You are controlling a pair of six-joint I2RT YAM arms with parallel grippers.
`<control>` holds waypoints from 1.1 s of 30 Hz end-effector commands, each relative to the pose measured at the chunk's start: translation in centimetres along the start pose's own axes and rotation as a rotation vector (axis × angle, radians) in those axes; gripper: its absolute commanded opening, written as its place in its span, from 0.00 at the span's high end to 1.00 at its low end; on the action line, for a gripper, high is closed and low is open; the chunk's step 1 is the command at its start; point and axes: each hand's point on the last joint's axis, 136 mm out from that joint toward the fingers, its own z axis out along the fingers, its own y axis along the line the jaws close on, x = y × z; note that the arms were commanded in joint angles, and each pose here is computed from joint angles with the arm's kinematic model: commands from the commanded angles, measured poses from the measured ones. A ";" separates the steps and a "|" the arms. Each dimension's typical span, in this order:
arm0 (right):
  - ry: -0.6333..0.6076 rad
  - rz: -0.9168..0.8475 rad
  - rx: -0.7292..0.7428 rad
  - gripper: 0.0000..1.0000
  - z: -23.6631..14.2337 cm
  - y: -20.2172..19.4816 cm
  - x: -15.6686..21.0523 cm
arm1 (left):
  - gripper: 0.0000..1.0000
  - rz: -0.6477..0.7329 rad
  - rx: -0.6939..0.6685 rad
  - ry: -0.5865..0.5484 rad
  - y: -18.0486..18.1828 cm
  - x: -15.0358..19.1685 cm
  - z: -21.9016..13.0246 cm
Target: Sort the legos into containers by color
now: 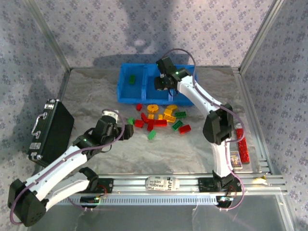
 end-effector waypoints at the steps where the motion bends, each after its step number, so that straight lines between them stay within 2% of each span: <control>1: 0.114 -0.042 0.012 0.28 1.3 -0.5 1.7 | 0.07 0.008 0.002 0.017 -0.2 0.7 -0.3; 3: 0.096 -0.068 0.025 0.22 0.6 0.2 2.2 | 0.07 0.013 0.016 0.021 -0.5 0.8 -0.3; 5: 0.067 -0.069 0.003 0.21 -0.2 0.7 2.7 | 0.09 0.017 0.037 0.028 -1.0 1.0 0.0; 10: 0.049 -0.028 -0.037 0.22 -2.5 0.0 4.7 | 0.19 0.041 0.073 0.071 -2.5 1.1 1.6; 16: 0.020 0.008 -0.081 0.24 -5.4 -0.8 7.8 | 0.25 0.098 0.070 0.190 -4.4 1.3 5.4; 27: 0.019 0.090 -0.052 0.26 -8.1 -4.9 14.3 | 0.32 0.081 0.010 0.318 -3.7 1.6 11.4; 33: 0.015 0.121 -0.047 0.26 -8.8 -6.2 16.2 | 0.33 0.097 -0.011 0.344 -3.2 1.5 13.2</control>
